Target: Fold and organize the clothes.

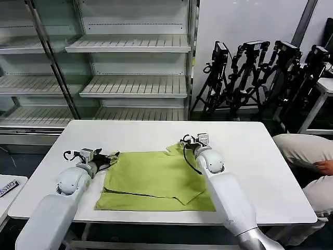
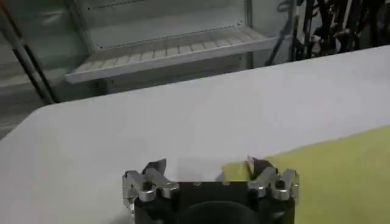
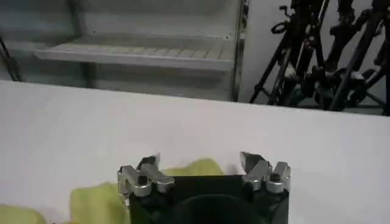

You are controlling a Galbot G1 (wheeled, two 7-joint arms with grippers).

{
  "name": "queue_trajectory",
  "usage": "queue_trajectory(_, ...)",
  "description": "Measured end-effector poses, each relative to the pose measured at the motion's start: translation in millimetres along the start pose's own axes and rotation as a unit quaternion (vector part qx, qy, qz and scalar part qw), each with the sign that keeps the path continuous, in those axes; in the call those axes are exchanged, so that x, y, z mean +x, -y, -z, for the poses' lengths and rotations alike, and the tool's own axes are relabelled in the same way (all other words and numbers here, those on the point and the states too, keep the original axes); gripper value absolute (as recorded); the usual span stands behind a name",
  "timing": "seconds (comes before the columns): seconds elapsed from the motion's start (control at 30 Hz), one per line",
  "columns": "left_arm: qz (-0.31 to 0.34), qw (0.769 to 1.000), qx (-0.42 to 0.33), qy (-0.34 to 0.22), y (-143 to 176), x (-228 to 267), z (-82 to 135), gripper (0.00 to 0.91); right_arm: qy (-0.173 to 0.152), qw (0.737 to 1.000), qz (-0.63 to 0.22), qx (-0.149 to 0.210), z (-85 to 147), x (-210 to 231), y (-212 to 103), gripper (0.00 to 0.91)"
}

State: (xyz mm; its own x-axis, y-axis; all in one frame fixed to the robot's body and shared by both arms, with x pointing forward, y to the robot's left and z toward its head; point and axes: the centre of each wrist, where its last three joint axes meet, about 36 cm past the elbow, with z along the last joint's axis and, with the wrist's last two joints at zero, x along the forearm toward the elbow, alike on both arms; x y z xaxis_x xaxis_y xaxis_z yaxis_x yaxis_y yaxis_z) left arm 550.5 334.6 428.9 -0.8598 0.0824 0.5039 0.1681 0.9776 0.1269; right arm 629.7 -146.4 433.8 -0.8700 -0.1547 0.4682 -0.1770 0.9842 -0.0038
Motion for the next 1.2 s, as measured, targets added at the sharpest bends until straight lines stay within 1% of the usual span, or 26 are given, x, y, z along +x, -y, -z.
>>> queue_trajectory(0.27,-0.007,1.000,-0.004,-0.005,0.8,-2.3,-2.6,0.020,-0.008,1.000,0.004,-0.010,-3.0,-4.1,-2.2,0.000)
queue_trajectory(0.6,-0.014,1.000,-0.002,-0.005,4.7,0.5,-6.8,0.020,-0.008,1.000,0.008,-0.008,-1.4,-4.8,-3.8,0.000)
queue_trajectory(1.0,-0.018,1.000,0.003,-0.003,8.4,5.0,-10.5,0.020,0.003,1.000,0.012,0.001,-3.0,1.5,-1.8,0.000)
queue_trajectory(1.2,-0.015,1.000,0.007,0.004,4.8,10.3,-4.5,0.020,0.013,1.000,0.014,0.000,-1.4,8.5,0.1,0.000)
